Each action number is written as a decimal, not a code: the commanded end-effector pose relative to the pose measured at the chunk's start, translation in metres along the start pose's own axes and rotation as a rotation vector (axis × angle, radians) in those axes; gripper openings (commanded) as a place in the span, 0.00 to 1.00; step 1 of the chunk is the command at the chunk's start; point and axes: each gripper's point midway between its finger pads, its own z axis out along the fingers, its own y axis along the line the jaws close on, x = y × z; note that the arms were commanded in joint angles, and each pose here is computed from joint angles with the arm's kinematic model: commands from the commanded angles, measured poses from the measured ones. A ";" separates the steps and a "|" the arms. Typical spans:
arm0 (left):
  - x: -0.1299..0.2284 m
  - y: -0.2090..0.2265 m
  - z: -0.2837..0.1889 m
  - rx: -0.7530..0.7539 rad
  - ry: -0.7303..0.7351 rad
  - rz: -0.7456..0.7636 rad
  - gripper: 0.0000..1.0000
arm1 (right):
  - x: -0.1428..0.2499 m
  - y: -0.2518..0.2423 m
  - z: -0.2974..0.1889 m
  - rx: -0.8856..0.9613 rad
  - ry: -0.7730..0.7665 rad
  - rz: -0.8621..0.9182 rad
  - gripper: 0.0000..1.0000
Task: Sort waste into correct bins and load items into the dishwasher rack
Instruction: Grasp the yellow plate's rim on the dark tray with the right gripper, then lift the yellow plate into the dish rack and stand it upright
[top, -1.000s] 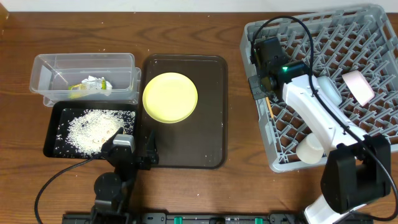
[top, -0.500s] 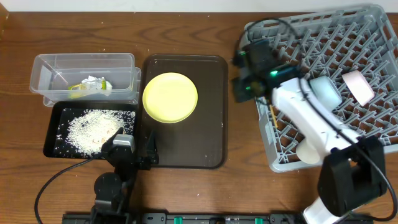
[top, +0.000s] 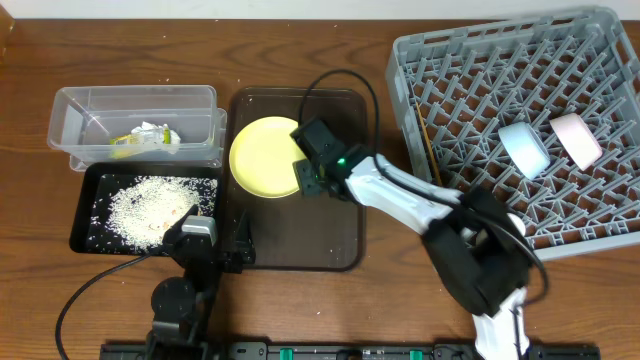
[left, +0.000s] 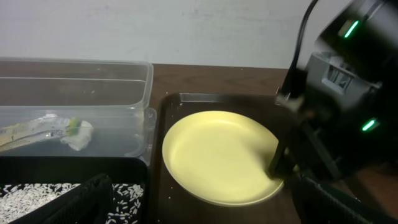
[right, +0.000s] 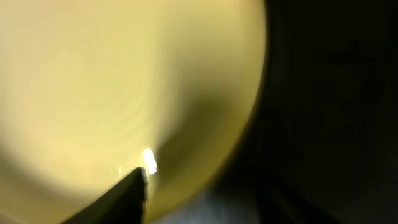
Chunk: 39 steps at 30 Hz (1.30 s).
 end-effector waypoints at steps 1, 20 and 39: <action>0.013 0.003 0.002 -0.011 0.027 0.010 0.93 | 0.013 -0.003 0.013 -0.012 0.055 0.086 0.23; 0.013 0.003 0.002 -0.011 0.027 0.010 0.93 | -0.095 -0.149 -0.214 0.354 -0.363 0.009 0.01; 0.013 0.003 0.002 -0.011 0.027 0.010 0.94 | -0.099 -0.344 -0.308 1.239 -0.273 -0.018 0.01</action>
